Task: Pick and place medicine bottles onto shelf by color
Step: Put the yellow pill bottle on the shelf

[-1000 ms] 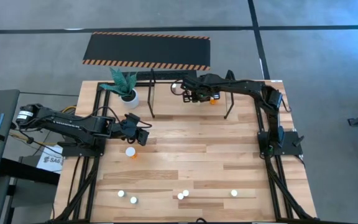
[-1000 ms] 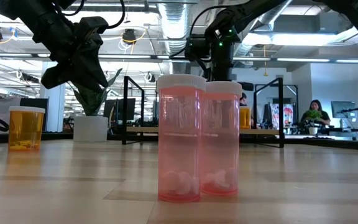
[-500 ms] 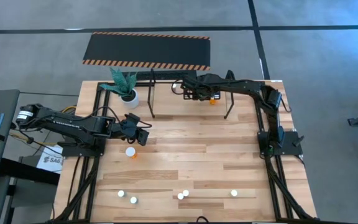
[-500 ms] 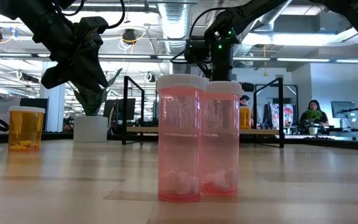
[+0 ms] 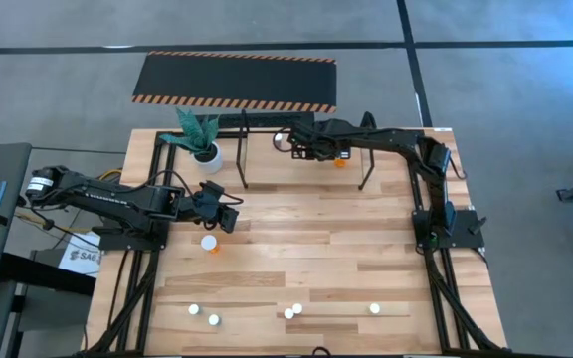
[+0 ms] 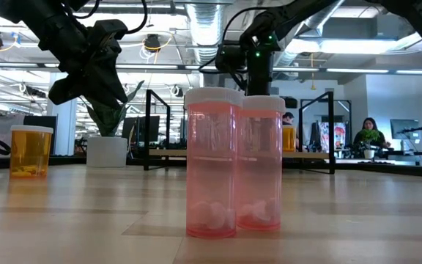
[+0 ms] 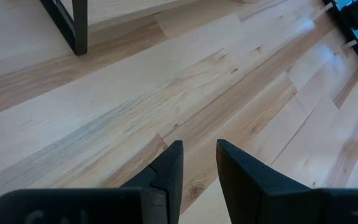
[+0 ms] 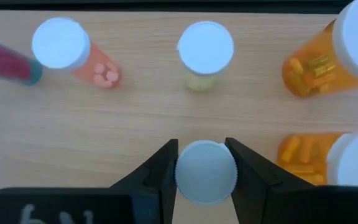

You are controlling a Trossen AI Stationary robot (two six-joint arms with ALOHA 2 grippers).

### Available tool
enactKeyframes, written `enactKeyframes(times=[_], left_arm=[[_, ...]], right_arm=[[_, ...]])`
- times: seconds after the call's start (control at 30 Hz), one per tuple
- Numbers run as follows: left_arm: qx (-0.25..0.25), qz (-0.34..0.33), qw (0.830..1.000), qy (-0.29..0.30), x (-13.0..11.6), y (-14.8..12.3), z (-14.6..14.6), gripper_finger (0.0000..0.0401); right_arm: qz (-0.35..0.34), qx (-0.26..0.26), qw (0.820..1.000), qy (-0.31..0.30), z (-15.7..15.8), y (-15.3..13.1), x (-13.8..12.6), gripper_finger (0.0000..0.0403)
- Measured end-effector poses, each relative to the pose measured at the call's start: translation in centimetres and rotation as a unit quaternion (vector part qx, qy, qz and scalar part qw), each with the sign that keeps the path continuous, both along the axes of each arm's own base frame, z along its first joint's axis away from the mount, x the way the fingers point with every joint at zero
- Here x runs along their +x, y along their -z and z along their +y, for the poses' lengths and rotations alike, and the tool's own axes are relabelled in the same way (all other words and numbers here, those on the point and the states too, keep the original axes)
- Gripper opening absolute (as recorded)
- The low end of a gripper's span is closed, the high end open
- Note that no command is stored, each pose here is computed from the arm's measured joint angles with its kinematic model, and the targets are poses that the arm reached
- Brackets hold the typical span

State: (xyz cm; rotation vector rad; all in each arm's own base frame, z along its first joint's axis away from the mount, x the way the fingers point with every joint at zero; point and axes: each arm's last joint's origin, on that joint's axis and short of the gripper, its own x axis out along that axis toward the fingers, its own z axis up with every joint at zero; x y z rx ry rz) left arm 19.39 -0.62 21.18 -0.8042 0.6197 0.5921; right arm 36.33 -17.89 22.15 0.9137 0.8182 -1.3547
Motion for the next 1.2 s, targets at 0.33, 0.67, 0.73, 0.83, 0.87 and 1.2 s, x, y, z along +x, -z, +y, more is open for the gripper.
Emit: enactKeyframes(times=[0.33,0.67,0.73,0.83,0.87,1.2], left_arm=[[0.0,0.0,1.0,0.0,0.0,0.0,0.0,0.0083],[0.0,0.0,1.0,0.0,0.0,0.0,0.0,0.0083],[0.0,0.0,1.0,0.0,0.0,0.0,0.0,0.0083],[0.0,0.0,1.0,0.0,0.0,0.0,0.0,0.0083],[0.0,0.0,1.0,0.0,0.0,0.0,0.0,0.0083],[0.0,0.0,1.0,0.0,0.0,0.0,0.0,0.0083]], right_arm=[[0.002,-0.005,1.0,-0.005,0.4,0.0,0.2,0.0139],[0.005,-0.007,1.0,-0.009,0.7,0.0,0.3,0.0141],[0.01,-0.01,1.0,-0.01,0.8,0.4,0.6,0.0141],[0.017,-0.008,1.0,-0.01,0.9,0.7,0.5,0.0143],[0.015,-0.009,1.0,-0.01,0.9,0.6,0.5,0.0143],[0.023,-0.017,1.0,-0.004,0.7,0.6,0.3,0.0144]])
